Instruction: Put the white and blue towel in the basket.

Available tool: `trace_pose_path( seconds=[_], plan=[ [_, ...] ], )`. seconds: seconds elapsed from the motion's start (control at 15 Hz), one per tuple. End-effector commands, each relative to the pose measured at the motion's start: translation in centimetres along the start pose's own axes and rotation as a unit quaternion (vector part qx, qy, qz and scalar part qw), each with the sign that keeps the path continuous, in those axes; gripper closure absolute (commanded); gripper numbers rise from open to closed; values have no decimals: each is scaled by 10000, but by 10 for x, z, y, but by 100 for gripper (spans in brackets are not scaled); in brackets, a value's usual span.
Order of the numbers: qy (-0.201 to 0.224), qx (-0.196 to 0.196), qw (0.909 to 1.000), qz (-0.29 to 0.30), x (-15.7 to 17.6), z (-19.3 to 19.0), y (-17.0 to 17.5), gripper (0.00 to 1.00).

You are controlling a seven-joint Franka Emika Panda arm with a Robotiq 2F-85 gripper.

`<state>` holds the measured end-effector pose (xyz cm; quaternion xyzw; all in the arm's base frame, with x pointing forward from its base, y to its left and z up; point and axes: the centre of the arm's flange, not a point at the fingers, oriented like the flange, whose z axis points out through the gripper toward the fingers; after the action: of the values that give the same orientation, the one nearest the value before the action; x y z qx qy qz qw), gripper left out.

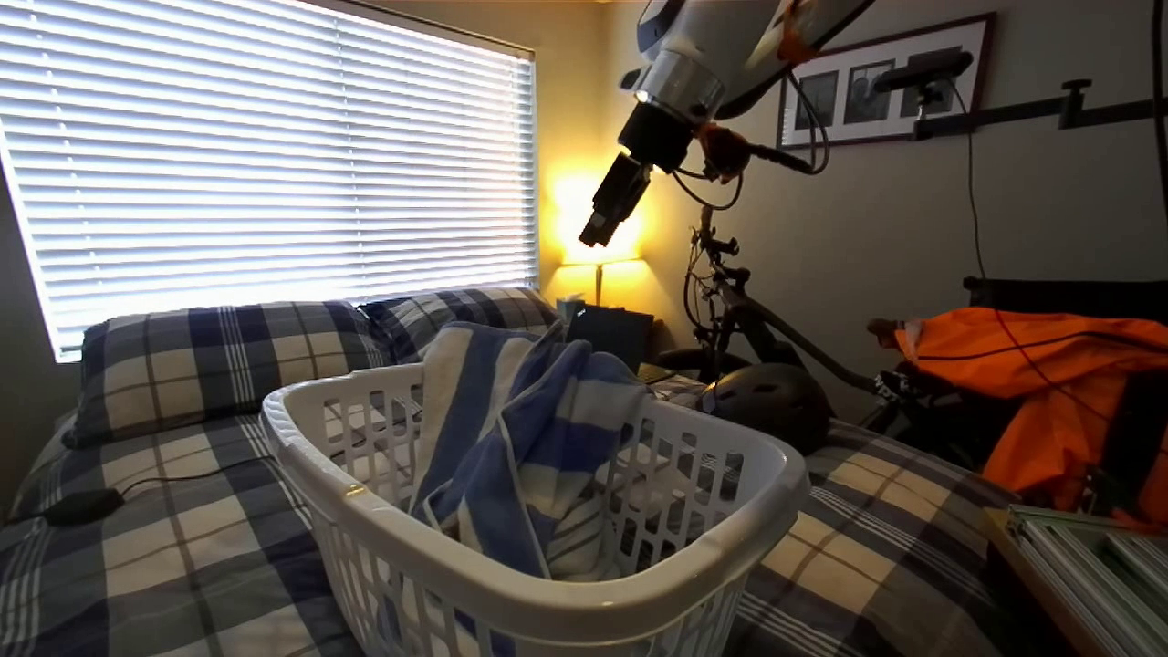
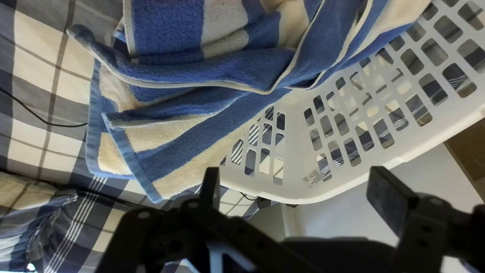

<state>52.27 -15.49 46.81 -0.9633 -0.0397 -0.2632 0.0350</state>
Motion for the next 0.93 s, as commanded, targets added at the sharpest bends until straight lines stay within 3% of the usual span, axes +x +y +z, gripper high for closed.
trace_pose_path(
  seconds=[0.0,0.4,0.53,0.87],
  plan=[
    [-266,435,9981,357,0,13,39,0],
    [-519,577,9928,917,-23,58,95,0],
    [-347,330,9916,1199,-25,73,115,0],
    [-278,380,9824,1806,-22,100,159,0]
  ],
)
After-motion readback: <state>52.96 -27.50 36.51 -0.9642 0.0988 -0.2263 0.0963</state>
